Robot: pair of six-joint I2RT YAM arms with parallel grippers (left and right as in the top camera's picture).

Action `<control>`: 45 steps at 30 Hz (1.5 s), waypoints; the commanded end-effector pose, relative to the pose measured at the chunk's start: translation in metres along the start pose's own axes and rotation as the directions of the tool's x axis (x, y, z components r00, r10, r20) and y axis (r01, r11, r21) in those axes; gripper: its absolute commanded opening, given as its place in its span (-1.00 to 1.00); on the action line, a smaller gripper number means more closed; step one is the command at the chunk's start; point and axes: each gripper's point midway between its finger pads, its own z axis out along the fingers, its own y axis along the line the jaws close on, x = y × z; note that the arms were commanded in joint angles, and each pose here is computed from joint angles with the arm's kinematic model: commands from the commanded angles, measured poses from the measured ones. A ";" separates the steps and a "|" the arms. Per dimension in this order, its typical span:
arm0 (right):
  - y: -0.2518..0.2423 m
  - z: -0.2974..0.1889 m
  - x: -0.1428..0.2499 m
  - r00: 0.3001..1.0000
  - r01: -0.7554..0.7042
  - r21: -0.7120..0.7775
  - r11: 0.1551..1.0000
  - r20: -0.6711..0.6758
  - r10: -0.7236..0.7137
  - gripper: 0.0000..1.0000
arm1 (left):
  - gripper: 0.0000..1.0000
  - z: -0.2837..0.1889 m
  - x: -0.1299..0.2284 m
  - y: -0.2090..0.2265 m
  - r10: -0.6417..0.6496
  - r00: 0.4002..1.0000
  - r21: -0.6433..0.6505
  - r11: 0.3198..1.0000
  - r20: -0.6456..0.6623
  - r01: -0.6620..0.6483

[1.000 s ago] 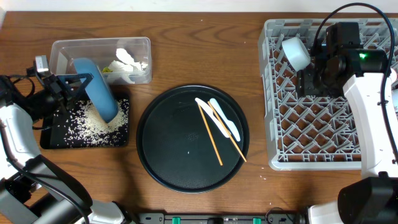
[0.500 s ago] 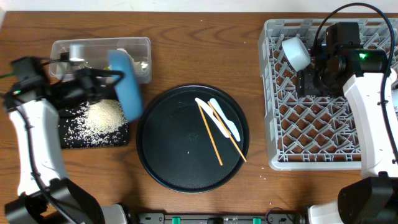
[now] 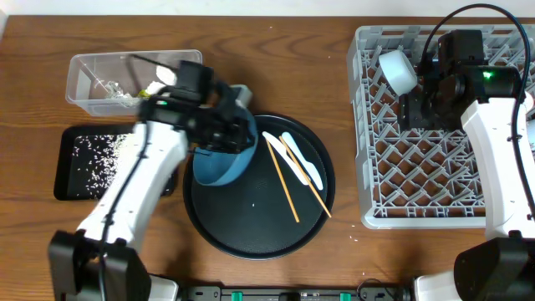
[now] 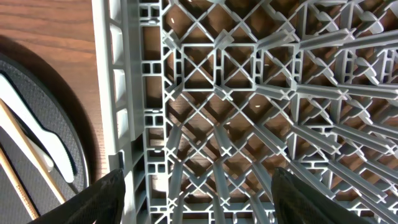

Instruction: Sort waste into correct bins and load items into the dishwasher rack

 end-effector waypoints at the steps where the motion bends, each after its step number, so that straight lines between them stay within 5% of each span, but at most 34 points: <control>1: -0.002 -0.004 -0.001 1.000 -0.018 0.004 1.000 0.011 0.018 0.43 | -0.87 0.021 0.004 0.021 -0.031 0.999 -0.219 0.975 -0.023 0.025; 10: -0.002 -0.004 0.000 1.000 -0.018 0.004 1.000 0.008 0.018 0.43 | -0.86 0.062 0.025 -0.002 -0.007 0.992 -0.235 0.972 -0.124 -0.022; 11: -0.002 -0.004 0.000 1.000 -0.018 0.004 1.000 0.008 0.017 0.43 | -0.78 0.062 0.025 -0.005 0.001 0.993 -0.232 0.972 -0.122 -0.030; 14: -0.002 -0.004 0.000 1.000 -0.018 0.005 1.000 0.008 0.017 0.46 | 0.05 0.057 0.022 -0.008 0.010 0.994 -0.227 0.973 -0.106 -0.034; 17: -0.002 -0.004 0.000 1.000 -0.018 0.004 1.000 0.009 0.017 0.47 | 0.29 0.045 0.014 -0.010 0.014 0.998 -0.221 0.975 -0.065 -0.028; 22: 0.002 -0.007 -0.006 0.999 0.003 0.000 1.000 0.033 -0.003 0.47 | 0.33 -0.001 0.006 0.009 -0.012 1.000 -0.283 0.959 0.018 0.017; 28: 0.064 -0.023 -0.022 0.955 0.278 -0.120 0.953 0.142 -0.260 0.53 | 0.34 -0.072 0.016 0.071 -0.173 0.974 -0.417 0.882 0.146 0.219; 35: 0.175 -0.026 -0.017 0.855 0.510 -0.264 0.819 0.261 -0.448 0.73 | 0.41 -0.124 0.036 0.138 -0.416 0.863 -0.428 0.751 0.285 0.503; 45: 0.277 0.055 0.024 0.838 0.537 -0.357 0.764 0.124 -0.531 0.65 | 0.50 -0.157 0.064 0.185 -0.583 0.717 -0.399 0.596 0.381 0.697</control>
